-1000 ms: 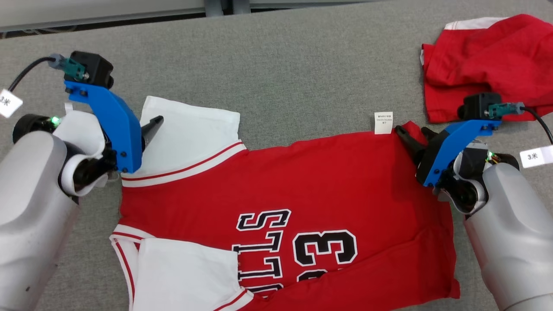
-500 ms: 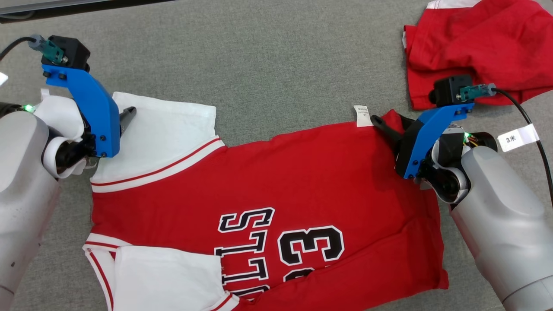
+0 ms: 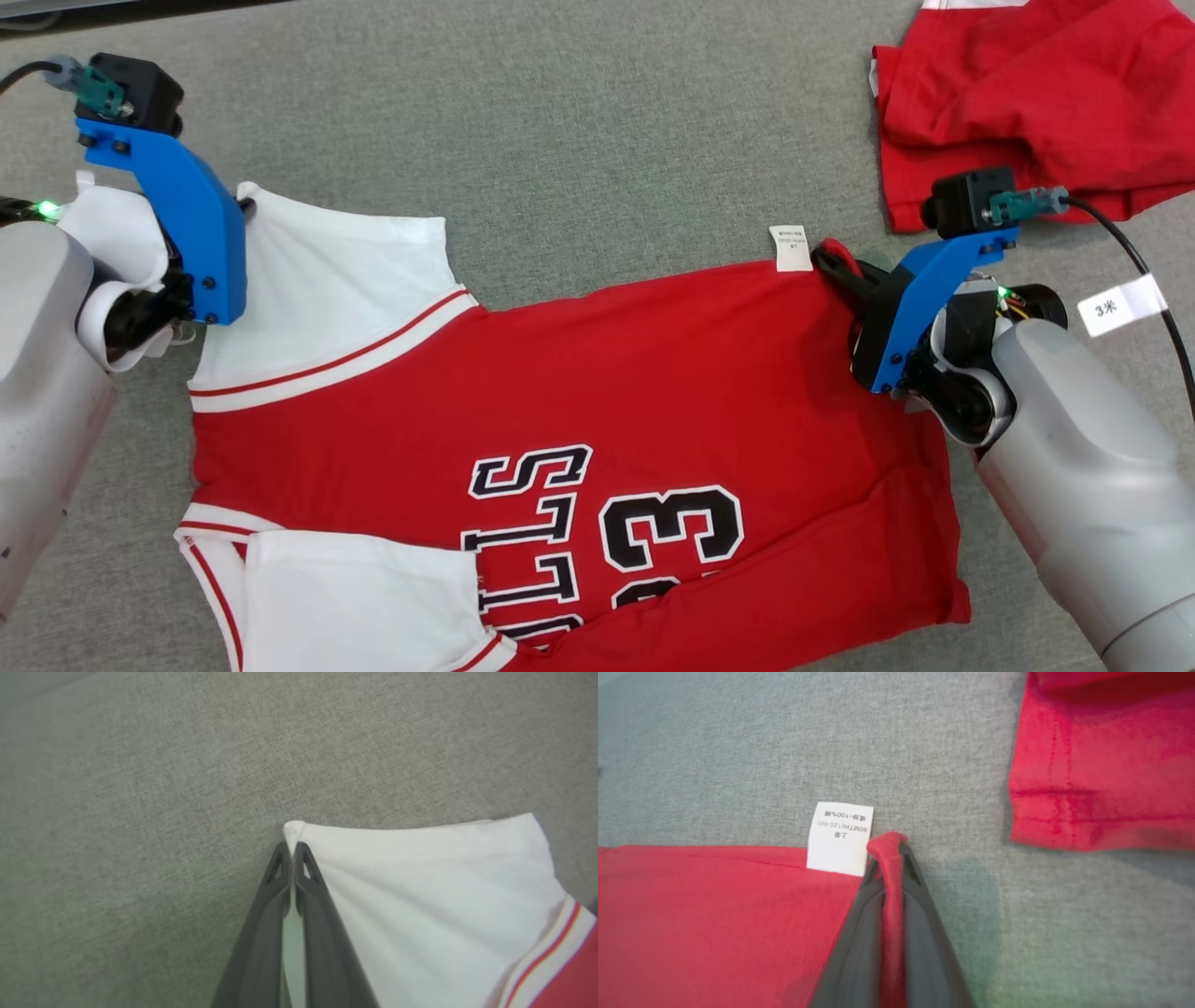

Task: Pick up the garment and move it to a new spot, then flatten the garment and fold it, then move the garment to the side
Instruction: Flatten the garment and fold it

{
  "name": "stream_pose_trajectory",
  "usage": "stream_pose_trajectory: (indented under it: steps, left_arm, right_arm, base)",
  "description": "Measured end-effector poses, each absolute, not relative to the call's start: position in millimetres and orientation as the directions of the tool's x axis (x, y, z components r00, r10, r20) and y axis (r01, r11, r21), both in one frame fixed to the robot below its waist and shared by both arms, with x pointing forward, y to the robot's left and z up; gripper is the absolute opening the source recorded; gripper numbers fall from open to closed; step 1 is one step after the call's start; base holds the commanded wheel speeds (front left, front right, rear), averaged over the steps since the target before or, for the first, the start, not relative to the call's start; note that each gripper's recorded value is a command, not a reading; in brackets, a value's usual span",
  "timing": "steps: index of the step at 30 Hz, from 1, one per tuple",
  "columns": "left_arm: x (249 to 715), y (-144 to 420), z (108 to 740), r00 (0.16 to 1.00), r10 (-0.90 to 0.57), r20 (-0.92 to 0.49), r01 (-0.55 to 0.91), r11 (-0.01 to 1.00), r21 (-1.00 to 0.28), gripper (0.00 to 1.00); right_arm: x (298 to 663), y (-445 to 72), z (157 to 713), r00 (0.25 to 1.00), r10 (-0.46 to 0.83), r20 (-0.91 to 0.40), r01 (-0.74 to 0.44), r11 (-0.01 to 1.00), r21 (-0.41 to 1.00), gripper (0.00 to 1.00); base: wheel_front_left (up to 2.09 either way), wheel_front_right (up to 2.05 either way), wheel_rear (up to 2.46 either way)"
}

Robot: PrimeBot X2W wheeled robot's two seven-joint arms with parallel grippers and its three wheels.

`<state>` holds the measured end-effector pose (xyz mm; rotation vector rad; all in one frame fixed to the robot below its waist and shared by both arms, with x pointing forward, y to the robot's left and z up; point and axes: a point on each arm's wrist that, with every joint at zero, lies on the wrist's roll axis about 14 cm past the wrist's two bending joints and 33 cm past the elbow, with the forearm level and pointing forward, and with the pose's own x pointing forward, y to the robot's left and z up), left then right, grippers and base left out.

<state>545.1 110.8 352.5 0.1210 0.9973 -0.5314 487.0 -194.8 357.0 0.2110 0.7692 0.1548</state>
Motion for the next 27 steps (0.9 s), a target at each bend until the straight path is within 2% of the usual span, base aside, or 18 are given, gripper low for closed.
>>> stream_pose_trajectory:
  steps: [14,21,27]
  left_arm:
    - [534,133,402,0.543,-0.351,-0.763,0.447,0.890,-0.092,0.00]
    - [518,144,422,0.582,-0.354,-0.732,0.423,0.901,-0.100,0.00]
    - [495,143,436,0.568,-0.379,-0.731,0.436,0.892,-0.123,0.00]
  right_arm:
    - [498,-204,405,0.885,0.137,-0.445,-0.007,0.959,0.282,0.00]
    - [487,-202,411,0.897,0.119,-0.426,0.007,0.959,0.283,0.00]
    - [480,-194,422,0.912,0.137,-0.387,-0.032,0.963,0.267,0.00]
  base:
    - [0.00,0.00,0.00]
    - [0.00,0.00,0.00]
    - [0.00,0.00,0.00]
